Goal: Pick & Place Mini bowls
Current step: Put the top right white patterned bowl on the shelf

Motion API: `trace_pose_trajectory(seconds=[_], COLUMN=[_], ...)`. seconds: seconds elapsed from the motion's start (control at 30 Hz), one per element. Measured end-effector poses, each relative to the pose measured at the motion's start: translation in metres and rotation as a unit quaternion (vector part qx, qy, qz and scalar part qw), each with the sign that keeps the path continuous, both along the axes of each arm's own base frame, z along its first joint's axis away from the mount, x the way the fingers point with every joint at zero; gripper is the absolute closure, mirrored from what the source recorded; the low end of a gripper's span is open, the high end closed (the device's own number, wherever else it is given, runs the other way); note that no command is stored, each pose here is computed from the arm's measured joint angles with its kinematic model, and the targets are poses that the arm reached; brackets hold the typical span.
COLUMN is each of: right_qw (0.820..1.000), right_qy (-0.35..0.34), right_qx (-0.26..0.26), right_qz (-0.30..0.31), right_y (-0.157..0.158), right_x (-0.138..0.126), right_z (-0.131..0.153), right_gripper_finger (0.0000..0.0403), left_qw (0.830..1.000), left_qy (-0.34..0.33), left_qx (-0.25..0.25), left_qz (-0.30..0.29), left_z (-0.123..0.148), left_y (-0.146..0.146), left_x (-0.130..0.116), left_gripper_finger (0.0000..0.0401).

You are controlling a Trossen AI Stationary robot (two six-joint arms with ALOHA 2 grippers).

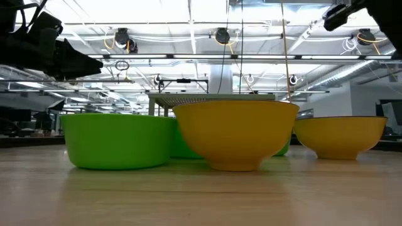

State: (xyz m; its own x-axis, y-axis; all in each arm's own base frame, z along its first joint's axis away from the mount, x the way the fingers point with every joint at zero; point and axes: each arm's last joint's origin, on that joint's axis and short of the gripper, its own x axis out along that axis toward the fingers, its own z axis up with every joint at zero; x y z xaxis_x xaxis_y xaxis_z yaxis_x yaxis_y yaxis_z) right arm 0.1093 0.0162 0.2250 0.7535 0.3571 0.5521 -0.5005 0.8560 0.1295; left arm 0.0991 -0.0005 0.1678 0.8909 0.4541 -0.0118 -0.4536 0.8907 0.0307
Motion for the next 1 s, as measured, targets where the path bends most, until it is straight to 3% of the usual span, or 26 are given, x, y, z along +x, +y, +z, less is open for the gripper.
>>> trace_pose_trajectory(seconds=[0.17, 0.37, 0.53, 0.6, 0.67, 0.73, 0.87, 1.0], right_qw=[0.994, 0.981, 0.968, 0.955, 0.928, 0.887, 0.792, 0.690], right_qy=[0.015, 0.078, 0.124, 0.181, 0.271, 0.368, 0.539, 0.669], right_qx=[-0.044, -0.112, -0.099, -0.115, -0.138, -0.148, -0.134, -0.097], right_qz=[-0.099, -0.138, -0.193, -0.203, -0.218, -0.237, -0.255, -0.259], right_y=[0.005, 0.005, 0.002, 0.003, 0.005, 0.006, 0.007, 0.009], right_x=[0.010, 0.017, 0.022, 0.028, 0.036, 0.044, 0.054, 0.058], right_z=[-0.006, -0.021, -0.022, -0.018, -0.011, -0.003, 0.014, 0.020], right_gripper_finger=[0.0396, 0.0370, 0.0327, 0.0297, 0.0265, 0.0236, 0.0197, 0.0187], left_qw=[1.000, 1.000, 1.000, 1.000, 1.000, 1.000, 1.000, 1.000], left_qy=[0.000, 0.000, 0.000, 0.000, 0.000, 0.000, 0.000, 0.000], left_qx=[0.000, 0.000, 0.000, 0.000, 0.000, 0.000, 0.000, 0.000], left_qz=[0.000, 0.000, 0.000, 0.000, 0.000, 0.000, 0.000, 0.000], left_z=[0.000, 0.000, 0.000, 0.000, 0.000, 0.000, 0.000, 0.000], left_y=[0.000, 0.000, 0.000, 0.000, 0.000, 0.000, 0.000, 0.000], left_x=[0.000, 0.000, 0.000, 0.000, 0.000, 0.000, 0.000, 0.000], left_gripper_finger=[0.0164, 0.0164, 0.0164, 0.0164, 0.0164, 0.0164, 0.0164, 0.0164])
